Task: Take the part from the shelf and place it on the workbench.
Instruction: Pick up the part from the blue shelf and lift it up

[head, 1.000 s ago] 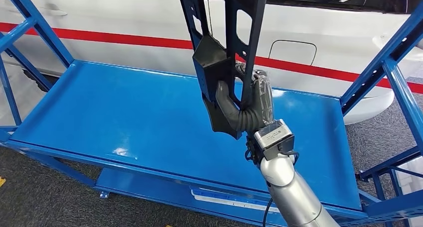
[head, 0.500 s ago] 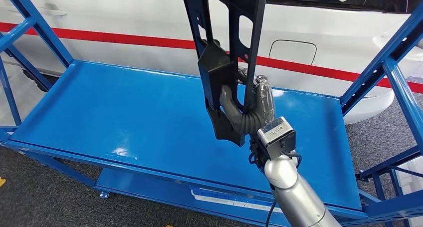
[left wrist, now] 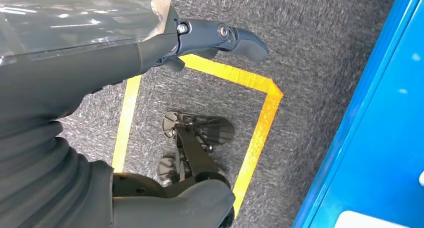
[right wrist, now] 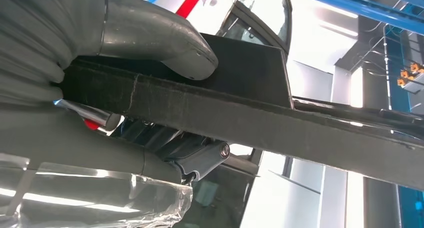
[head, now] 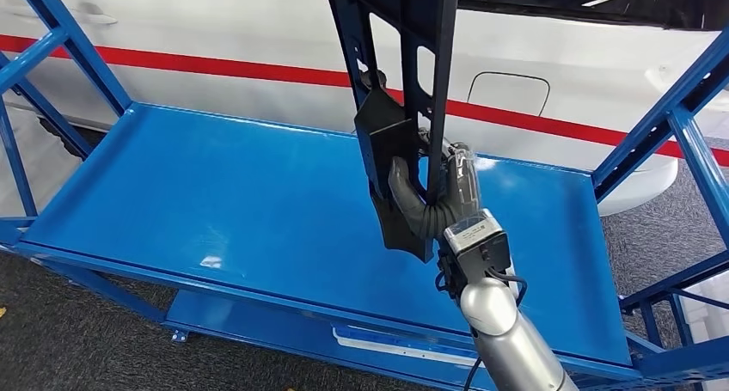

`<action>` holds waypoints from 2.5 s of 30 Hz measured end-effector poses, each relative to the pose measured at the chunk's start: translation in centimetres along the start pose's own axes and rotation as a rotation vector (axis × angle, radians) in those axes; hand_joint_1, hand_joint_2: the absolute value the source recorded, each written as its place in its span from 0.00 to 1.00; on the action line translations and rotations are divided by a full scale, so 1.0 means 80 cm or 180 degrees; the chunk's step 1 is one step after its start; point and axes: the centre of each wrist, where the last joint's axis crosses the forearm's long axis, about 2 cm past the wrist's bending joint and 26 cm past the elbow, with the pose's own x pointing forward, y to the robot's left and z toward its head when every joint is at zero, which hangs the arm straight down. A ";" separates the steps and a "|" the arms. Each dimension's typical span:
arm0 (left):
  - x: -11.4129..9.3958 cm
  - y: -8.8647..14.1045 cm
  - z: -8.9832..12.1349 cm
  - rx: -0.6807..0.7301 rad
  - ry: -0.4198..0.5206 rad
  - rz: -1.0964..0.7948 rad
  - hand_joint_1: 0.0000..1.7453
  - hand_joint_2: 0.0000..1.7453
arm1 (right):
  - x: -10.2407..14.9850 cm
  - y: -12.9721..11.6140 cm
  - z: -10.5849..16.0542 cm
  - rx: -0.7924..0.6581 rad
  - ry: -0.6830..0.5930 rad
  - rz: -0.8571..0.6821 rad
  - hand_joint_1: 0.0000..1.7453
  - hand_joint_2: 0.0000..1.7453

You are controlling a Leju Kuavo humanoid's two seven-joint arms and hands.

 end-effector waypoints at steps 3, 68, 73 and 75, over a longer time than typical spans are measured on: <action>-0.002 -0.002 0.001 0.0000 0.0010 0.0004 0.00 1.00 | -0.002 -0.001 0.005 -0.0018 0.0054 0.0003 1.00 1.00; 0.001 -0.009 0.000 -0.0047 -0.0040 0.0045 0.00 1.00 | 0.010 -0.004 0.024 -0.0058 -0.0295 -0.0083 1.00 1.00; 0.001 -0.008 0.000 -0.0042 -0.0041 0.0043 0.00 1.00 | 0.011 -0.005 0.023 -0.0061 -0.0303 -0.0083 1.00 1.00; 0.000 -0.008 0.000 -0.0038 -0.0034 0.0042 0.00 1.00 | 0.011 -0.004 0.022 -0.0063 -0.0305 -0.0094 1.00 1.00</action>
